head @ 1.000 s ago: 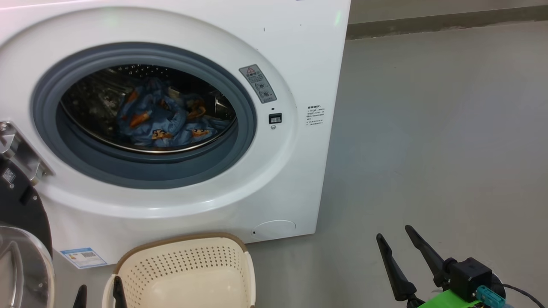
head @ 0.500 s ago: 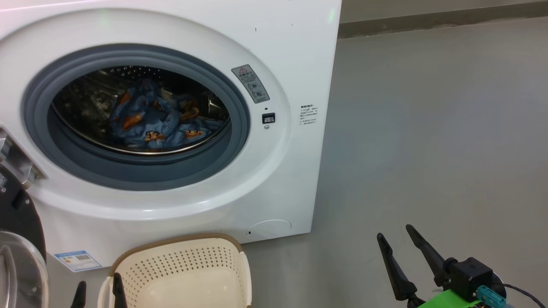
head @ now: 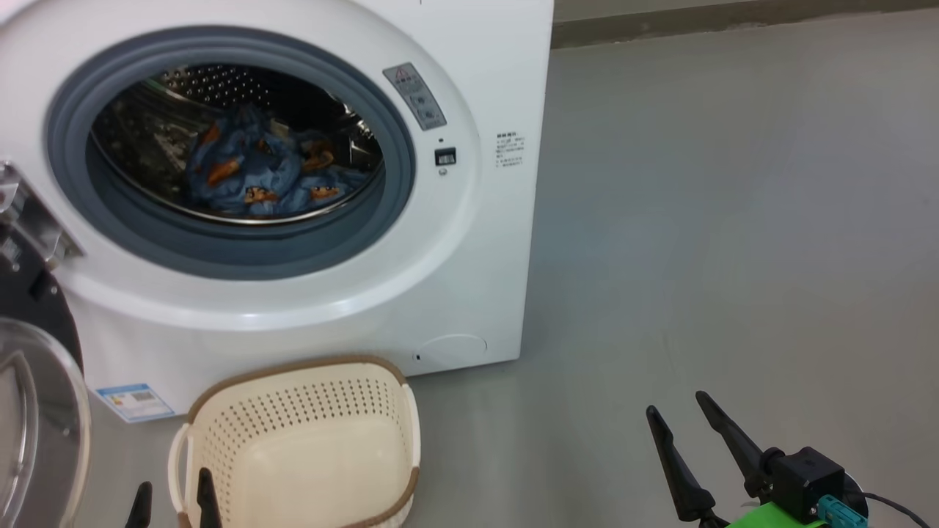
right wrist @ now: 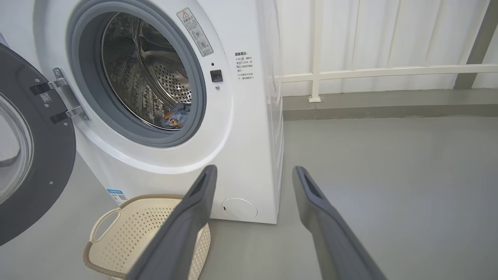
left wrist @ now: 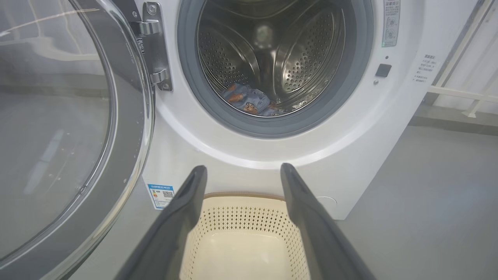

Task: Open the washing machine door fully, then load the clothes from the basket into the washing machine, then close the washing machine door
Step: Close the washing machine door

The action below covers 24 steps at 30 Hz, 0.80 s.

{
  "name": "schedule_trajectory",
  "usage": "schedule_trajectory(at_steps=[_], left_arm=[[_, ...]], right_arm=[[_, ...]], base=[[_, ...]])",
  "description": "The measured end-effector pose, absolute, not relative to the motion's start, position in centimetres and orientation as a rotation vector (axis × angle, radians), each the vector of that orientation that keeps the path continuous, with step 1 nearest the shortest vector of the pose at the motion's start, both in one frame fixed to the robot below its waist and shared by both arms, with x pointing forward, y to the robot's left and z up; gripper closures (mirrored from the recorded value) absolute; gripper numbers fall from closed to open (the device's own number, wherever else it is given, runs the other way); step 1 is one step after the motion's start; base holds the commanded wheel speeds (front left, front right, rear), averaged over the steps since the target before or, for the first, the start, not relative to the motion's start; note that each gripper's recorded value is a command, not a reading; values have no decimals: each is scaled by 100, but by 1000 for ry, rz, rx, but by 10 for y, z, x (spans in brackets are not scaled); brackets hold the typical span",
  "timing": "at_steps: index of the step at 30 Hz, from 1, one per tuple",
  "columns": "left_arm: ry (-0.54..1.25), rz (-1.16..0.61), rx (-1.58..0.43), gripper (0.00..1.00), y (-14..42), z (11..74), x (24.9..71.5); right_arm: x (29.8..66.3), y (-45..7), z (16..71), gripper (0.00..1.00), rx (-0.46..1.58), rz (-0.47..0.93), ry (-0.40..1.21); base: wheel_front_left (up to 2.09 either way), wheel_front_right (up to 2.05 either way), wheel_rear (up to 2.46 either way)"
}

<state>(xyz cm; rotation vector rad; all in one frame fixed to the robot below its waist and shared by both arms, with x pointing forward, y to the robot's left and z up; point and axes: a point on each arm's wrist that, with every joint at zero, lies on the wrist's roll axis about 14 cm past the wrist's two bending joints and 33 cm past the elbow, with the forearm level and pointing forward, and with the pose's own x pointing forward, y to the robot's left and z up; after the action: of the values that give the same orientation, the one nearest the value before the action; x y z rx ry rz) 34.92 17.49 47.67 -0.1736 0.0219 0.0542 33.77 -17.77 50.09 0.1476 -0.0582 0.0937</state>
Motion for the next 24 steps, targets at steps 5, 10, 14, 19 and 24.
schedule_trajectory(at_steps=[5, 10, 14, 19, 24], left_arm=[[25, 54, -172, 0, 175, 476, 349], [26, 53, -172, 0, 175, 475, 349], [27, 52, -172, 0, 174, 475, 349], [27, 57, -173, 0, 176, 475, 347], [23, 86, -173, 0, 184, 476, 342]], right_arm=[[338, -178, 500, 0, 148, 94, -55], [338, -178, 500, 0, 148, 93, -55], [338, -178, 500, 0, 148, 92, -55], [340, -176, 500, 0, 148, 101, -55], [346, -166, 500, 0, 148, 134, -52]], base=[[-110, 110, 0], [-47, 47, 0], [-1, 1, 0], [0, 0, 0], [0, 0, 0]])
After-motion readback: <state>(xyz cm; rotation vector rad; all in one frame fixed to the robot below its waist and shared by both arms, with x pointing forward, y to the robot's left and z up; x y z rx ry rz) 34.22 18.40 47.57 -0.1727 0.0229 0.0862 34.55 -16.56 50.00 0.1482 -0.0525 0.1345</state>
